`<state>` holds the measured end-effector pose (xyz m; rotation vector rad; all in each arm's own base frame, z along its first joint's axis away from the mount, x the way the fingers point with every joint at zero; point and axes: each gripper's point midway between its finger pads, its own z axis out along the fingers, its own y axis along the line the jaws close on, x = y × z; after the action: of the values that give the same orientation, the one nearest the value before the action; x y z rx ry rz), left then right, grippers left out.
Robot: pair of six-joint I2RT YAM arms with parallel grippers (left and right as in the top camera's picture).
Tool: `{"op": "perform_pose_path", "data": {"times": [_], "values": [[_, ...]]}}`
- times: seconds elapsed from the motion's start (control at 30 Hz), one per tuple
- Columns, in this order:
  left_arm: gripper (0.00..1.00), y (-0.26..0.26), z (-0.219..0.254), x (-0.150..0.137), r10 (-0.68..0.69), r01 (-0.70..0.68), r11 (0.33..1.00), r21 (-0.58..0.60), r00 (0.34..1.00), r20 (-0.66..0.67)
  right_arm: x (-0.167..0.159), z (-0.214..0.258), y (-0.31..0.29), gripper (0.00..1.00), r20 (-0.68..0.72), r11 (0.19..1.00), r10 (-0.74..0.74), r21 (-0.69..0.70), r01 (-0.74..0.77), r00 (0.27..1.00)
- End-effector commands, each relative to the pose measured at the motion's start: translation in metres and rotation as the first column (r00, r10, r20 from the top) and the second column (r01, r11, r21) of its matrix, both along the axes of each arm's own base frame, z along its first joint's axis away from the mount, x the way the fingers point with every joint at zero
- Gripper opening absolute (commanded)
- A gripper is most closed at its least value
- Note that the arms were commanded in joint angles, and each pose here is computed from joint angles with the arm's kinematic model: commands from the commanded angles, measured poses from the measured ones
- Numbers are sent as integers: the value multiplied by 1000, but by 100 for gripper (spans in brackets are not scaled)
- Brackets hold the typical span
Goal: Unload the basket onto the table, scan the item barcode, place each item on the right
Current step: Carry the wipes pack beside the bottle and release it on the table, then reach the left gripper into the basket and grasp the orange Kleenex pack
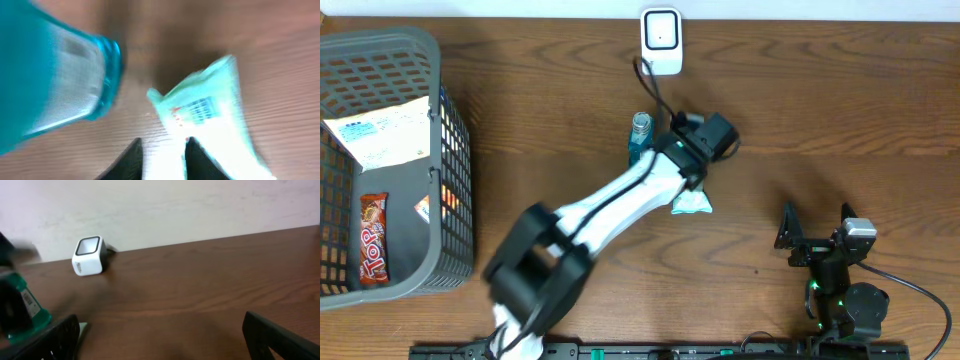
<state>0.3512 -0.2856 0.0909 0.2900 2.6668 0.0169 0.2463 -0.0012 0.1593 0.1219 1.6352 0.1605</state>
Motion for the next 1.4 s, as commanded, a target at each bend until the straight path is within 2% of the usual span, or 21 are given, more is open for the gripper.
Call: {"op": "perform_pose_path", "data": {"times": [0.0, 0.17, 0.23, 0.37, 0.43, 0.57, 0.63, 0.77, 0.8, 0.97, 1.03, 1.17, 1.27, 1.37], "values": [[38, -7, 105, 6, -42, 68, 987, -144, 983, 181, 0, -1, 1, 99, 1, 1000, 4, -8, -4, 1000], [80, 20, 207, -13, -52, 146, 963, -225, 924, 378, 0, -1, 1, 99, 1, 1000, 4, -8, -4, 1000], [88, 50, 244, -15, 27, 93, 968, -234, 885, 464, 0, -1, 1, 99, 1, 1000, 4, -8, -4, 1000], [92, 131, 305, -21, 227, -76, 961, -267, 768, 598, 0, -1, 1, 99, 1, 1000, 4, -8, -4, 1000], [92, 183, 329, -28, 340, -193, 937, -289, 688, 641, 0, -1, 1, 99, 1, 1000, 4, -8, -4, 1000], [93, 280, 348, -45, 542, -430, 834, -345, 523, 657, 0, -1, 1, 99, 1, 1000, 4, -8, -4, 1000], [94, 326, 346, -58, 649, -556, 737, -384, 425, 631, 0, -1, 1, 99, 1, 1000, 4, -8, -4, 1000], [100, 406, 318, -89, 846, -772, 436, -463, 177, 503, 0, -1, 1, 99, 1, 1000, 4, -8, -4, 1000], [100, 423, 303, -96, 892, -809, 341, -479, 116, 437, 0, -1, 1, 99, 1, 1000, 4, -8, -4, 1000], [98, 459, 234, -95, 991, -875, 93, -475, 34, 131, 0, -1, 1, 99, 1, 1000, 4, -8, -4, 1000], [98, 471, 205, -94, 1000, -893, -25, -450, -26, -5, 0, -1, 1, 99, 1, 1000, 4, -8, -4, 1000], [98, 485, 147, -90, 941, -889, -296, -349, -208, -267, 0, -1, 1, 99, 1, 1000, 4, -8, -4, 1000], [98, 484, 111, -80, 869, -876, -410, -253, -291, -402, 0, -1, 1, 99, 1, 1000, 4, -8, -4, 1000], [98, 480, 78, -69, 810, -872, -464, -159, -344, -475, 0, -1, 1, 99, 1, 1000, 4, -8, -4, 1000]]}}
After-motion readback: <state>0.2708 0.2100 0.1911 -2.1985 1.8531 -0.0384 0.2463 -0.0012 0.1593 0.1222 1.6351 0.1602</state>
